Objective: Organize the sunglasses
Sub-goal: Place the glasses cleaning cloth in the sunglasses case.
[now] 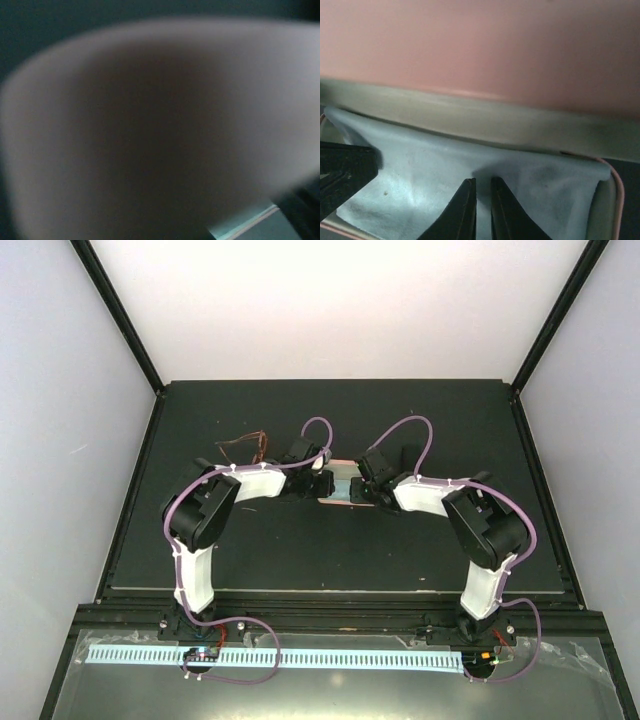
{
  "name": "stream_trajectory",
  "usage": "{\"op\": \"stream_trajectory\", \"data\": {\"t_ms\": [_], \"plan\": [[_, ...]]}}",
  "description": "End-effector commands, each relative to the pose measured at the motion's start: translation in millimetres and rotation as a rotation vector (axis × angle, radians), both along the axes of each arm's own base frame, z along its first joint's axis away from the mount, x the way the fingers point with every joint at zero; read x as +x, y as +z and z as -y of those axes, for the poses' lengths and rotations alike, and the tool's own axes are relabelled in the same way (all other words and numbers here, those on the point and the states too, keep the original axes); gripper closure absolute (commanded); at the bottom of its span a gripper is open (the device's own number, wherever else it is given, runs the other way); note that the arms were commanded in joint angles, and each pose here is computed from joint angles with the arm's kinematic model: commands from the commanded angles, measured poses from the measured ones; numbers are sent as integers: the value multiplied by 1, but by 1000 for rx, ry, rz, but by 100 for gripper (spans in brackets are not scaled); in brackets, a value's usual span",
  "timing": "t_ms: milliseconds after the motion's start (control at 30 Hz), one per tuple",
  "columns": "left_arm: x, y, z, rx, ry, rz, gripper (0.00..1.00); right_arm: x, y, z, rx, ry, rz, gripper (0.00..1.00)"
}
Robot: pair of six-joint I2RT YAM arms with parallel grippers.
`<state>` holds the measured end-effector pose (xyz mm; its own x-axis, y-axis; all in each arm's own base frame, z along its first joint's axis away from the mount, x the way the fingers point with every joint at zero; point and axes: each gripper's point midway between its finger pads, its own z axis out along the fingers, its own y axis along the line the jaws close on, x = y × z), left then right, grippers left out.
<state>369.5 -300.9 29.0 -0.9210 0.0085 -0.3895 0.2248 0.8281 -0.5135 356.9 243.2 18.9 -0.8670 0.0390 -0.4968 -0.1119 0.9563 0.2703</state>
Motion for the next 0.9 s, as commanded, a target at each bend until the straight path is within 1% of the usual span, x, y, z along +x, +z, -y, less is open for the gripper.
{"op": "stream_trajectory", "data": {"t_ms": [0, 133, 267, 400, 500, 600, 700, 800, 867], "plan": [[11, -16, -17, 77, 94, 22, 96, 14, 4, 13, -53, -79, 54, 87], [8, -21, -26, 118, 117, 13, 96, 15, 4, 31, -125, -139, 74, 83], [7, -10, -27, 117, 116, 28, 95, 14, 7, 47, -202, -185, 77, 78], [9, 20, -27, 93, 108, 73, 92, 11, 26, 41, -151, -152, 107, 69], [16, 47, -38, 96, 127, 133, 85, 6, 48, 27, -56, -92, 129, 63], [25, 68, -66, 140, 192, 182, 76, -3, 68, 22, 11, -55, 152, 59], [35, 84, -111, 205, 299, 222, 65, -13, 77, 25, 37, -41, 162, 58], [46, 89, -146, 224, 349, 224, 59, -22, 81, 27, 56, -26, 161, 58], [54, 85, -165, 268, 356, 200, 57, -28, 81, 26, 72, -15, 154, 58]]}}
